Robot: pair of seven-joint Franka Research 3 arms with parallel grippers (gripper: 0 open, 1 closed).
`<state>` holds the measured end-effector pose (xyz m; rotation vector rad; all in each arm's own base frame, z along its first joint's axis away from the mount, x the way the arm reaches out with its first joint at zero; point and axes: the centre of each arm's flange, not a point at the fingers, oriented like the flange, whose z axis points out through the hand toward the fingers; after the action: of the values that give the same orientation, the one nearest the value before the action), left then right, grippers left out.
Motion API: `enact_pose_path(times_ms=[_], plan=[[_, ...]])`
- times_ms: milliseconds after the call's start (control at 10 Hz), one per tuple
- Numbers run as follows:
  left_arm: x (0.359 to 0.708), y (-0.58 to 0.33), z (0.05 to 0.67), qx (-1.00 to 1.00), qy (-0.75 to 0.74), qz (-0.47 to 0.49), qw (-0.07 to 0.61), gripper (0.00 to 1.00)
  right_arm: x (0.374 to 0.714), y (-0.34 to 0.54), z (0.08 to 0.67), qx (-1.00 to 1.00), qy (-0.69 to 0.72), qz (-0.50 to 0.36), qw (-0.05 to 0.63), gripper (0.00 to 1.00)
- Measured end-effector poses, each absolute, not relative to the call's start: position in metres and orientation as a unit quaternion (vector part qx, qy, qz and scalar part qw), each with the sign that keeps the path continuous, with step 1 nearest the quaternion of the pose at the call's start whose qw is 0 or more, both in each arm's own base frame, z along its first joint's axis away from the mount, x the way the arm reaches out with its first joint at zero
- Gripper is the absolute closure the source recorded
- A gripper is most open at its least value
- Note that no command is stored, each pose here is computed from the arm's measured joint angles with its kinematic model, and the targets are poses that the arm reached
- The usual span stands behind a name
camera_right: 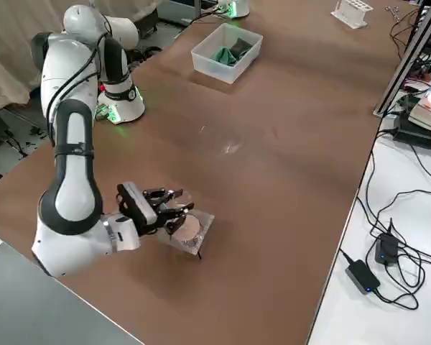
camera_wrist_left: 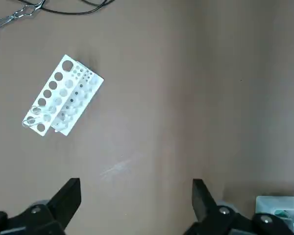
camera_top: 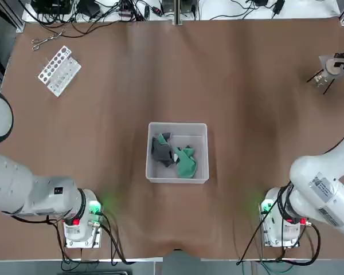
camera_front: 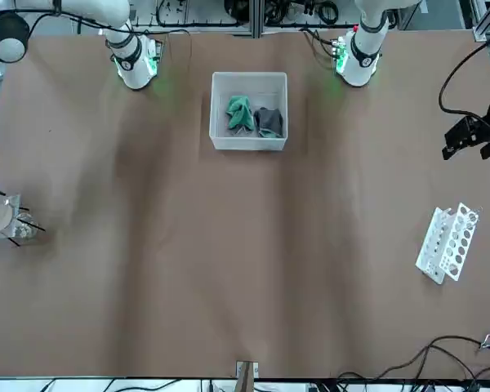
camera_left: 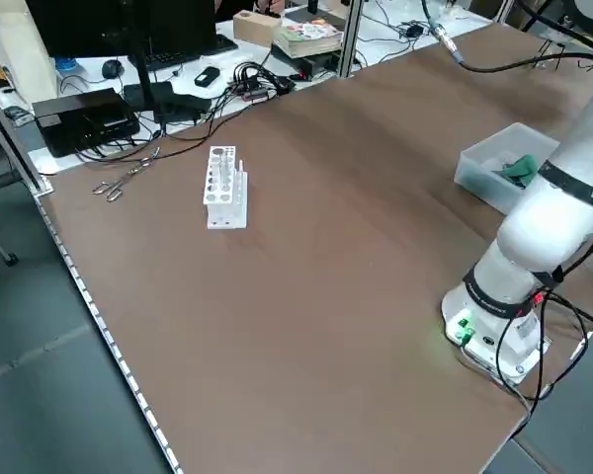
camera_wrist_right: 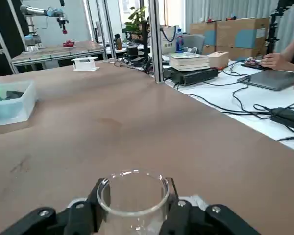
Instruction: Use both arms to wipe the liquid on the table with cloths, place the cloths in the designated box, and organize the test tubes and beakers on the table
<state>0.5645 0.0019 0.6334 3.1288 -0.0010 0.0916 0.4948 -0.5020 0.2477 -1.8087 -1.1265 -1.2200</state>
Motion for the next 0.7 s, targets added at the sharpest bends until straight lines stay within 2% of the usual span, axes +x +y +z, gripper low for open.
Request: enact_pose_path(times_ms=[300,700], plan=[[0.565,0.002,0.633,1.000,0.000,0.030,0.006,0.00,0.479,-0.516,0.238,-0.701,-0.417,-0.472,0.335,0.47],[0.565,0.002,0.634,0.999,0.000,0.033,0.006,0.00,0.479,-0.513,0.224,-0.700,-0.412,-0.472,0.343,0.40]])
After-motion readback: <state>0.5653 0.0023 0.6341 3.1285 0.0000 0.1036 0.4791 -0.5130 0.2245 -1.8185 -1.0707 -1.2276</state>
